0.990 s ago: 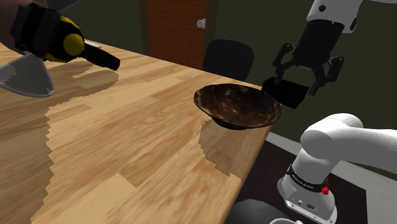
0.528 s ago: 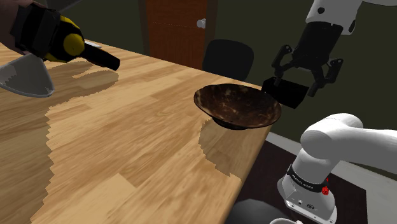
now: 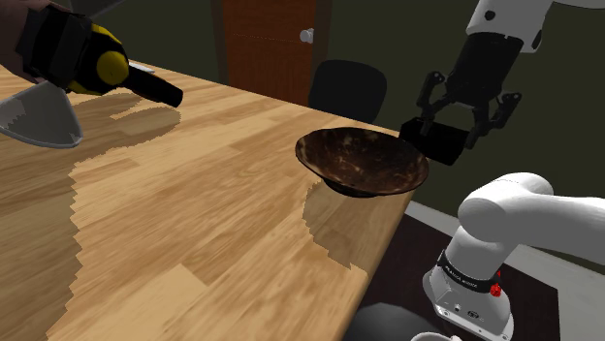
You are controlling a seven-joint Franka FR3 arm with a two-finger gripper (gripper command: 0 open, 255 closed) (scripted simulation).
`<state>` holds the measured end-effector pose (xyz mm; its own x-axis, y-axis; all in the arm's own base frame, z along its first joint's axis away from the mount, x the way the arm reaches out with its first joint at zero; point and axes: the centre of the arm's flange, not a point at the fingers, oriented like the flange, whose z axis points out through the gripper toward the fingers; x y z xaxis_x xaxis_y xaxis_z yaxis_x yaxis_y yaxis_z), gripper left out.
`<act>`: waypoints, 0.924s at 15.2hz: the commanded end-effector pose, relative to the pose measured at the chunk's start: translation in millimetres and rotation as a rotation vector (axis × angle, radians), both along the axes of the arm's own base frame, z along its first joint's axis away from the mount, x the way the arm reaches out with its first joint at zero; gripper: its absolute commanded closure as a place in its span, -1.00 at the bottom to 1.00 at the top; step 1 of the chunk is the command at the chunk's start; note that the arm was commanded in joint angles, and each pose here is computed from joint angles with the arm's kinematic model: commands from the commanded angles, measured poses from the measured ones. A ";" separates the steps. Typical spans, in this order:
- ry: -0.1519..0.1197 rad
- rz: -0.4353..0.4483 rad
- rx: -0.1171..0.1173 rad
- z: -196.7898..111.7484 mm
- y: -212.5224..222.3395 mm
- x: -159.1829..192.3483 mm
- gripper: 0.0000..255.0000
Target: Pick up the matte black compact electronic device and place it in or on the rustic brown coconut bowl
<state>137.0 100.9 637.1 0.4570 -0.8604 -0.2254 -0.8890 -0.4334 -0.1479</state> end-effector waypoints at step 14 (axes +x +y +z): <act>0.001 -0.001 -0.001 62.6 -0.6 0.5 1.00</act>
